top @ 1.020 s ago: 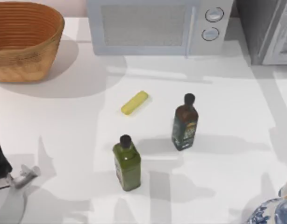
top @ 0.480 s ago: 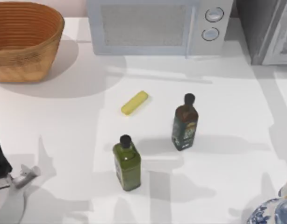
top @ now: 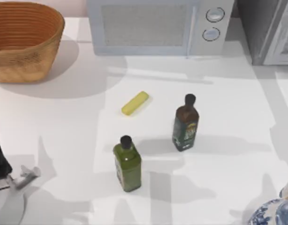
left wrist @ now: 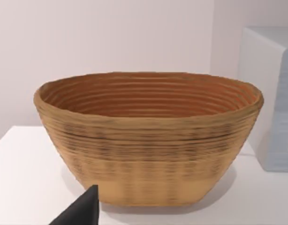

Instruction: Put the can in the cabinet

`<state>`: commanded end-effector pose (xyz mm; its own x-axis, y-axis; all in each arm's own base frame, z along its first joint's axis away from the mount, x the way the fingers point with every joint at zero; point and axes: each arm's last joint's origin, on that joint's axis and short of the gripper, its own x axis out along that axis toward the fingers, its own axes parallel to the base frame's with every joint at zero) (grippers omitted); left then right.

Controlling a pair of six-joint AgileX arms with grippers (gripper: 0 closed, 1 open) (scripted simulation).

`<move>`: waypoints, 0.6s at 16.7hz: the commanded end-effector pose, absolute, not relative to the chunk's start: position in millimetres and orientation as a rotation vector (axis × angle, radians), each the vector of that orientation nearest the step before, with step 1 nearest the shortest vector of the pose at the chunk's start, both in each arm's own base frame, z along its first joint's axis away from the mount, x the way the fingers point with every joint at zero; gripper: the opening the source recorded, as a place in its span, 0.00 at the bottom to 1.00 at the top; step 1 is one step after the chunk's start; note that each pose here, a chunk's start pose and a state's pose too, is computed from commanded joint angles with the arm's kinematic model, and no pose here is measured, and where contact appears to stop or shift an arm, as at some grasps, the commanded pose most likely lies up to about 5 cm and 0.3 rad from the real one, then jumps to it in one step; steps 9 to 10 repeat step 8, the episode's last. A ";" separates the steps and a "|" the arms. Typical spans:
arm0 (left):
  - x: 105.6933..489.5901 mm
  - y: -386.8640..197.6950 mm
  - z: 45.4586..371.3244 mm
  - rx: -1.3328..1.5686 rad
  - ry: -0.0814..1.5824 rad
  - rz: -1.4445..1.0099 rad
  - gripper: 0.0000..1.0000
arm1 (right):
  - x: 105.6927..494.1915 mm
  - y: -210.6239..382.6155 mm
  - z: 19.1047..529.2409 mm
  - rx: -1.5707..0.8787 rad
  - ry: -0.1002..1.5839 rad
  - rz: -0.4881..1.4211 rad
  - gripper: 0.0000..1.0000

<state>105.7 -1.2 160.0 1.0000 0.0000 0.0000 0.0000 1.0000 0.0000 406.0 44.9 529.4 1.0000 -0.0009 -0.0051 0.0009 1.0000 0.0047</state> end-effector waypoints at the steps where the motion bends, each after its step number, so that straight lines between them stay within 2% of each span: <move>1: 105.7 -1.2 160.0 0.000 0.000 0.000 1.00 | 406.0 44.9 529.4 0.005 0.005 -0.001 0.90; 2: 105.7 -1.2 160.0 0.000 0.000 0.000 1.00 | 406.0 44.9 529.4 0.005 0.005 -0.001 0.98; 3: 105.7 -1.2 160.0 0.000 0.000 0.000 1.00 | 406.0 44.9 529.4 0.005 0.005 -0.001 1.00; 10: 105.7 -1.2 160.0 0.000 0.000 0.000 1.00 | 406.0 44.9 529.4 0.005 0.005 -0.001 1.00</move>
